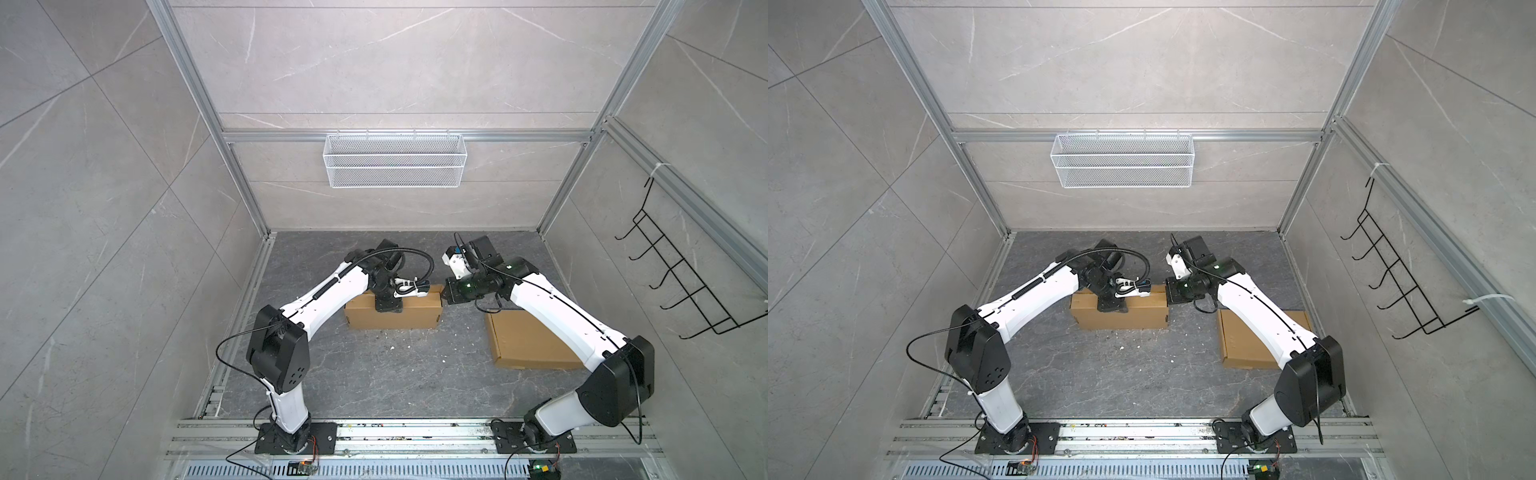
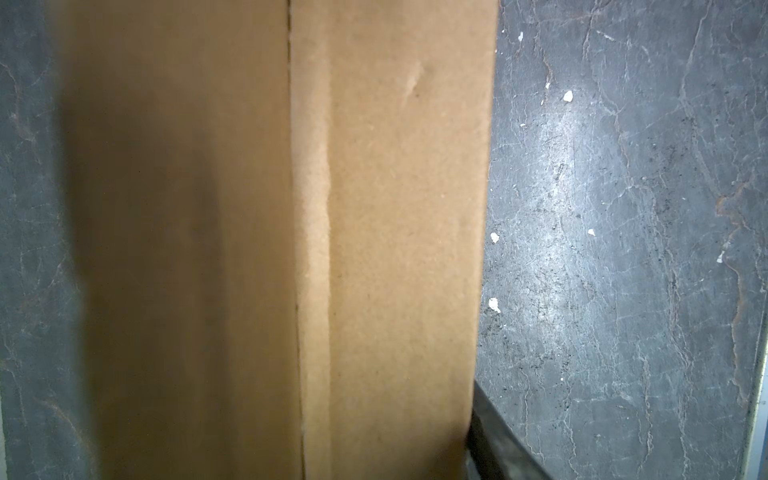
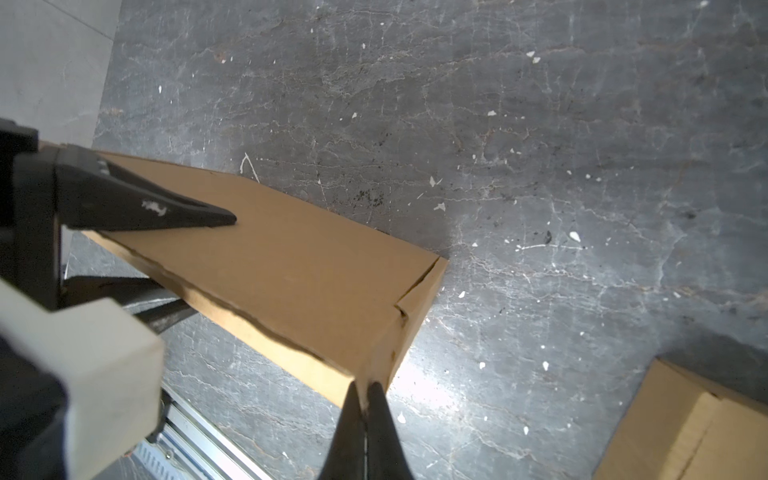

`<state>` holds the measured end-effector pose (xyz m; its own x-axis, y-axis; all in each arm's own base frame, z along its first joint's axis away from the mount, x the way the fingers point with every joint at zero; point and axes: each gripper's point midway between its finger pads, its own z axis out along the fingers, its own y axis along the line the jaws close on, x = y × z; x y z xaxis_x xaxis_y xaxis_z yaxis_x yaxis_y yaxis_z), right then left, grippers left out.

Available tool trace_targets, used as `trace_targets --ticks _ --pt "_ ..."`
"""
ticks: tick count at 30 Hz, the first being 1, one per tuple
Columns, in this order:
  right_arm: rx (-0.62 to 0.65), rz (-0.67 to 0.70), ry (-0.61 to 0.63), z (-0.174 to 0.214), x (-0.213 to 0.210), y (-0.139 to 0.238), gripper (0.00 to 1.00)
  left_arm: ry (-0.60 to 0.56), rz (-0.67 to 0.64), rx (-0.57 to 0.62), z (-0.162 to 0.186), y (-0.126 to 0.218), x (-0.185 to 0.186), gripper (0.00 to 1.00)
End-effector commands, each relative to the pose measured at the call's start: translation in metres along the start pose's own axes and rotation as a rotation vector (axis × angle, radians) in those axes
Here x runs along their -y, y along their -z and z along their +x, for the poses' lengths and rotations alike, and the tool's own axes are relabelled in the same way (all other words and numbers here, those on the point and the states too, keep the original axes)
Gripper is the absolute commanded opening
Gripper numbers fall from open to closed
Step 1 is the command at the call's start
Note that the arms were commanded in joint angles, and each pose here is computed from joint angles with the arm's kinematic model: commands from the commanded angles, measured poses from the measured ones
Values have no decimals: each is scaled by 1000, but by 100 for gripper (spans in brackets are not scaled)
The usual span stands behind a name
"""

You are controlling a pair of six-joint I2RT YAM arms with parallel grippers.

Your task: Fold the paper box

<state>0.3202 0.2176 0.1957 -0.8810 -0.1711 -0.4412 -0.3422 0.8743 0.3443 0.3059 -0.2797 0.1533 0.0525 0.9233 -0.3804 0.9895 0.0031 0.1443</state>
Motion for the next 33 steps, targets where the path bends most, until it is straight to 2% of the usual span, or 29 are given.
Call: trace_targets --ticks 1,9,18,27,33 --pt "-11 6 -47 3 -5 -4 1 20 52 7 3 -14 6 48" --pt "-27 47 -89 14 8 -19 0 26 40 4 3 -12 5 49" --pt "-25 94 -63 12 15 -16 0 45 -45 -46 11 3 -11 65" --pt "-39 106 -49 13 17 -18 0 60 -150 50 -9 57 -20 78" --pt "-42 110 -47 14 18 -18 0 188 -278 226 -11 119 -31 81"
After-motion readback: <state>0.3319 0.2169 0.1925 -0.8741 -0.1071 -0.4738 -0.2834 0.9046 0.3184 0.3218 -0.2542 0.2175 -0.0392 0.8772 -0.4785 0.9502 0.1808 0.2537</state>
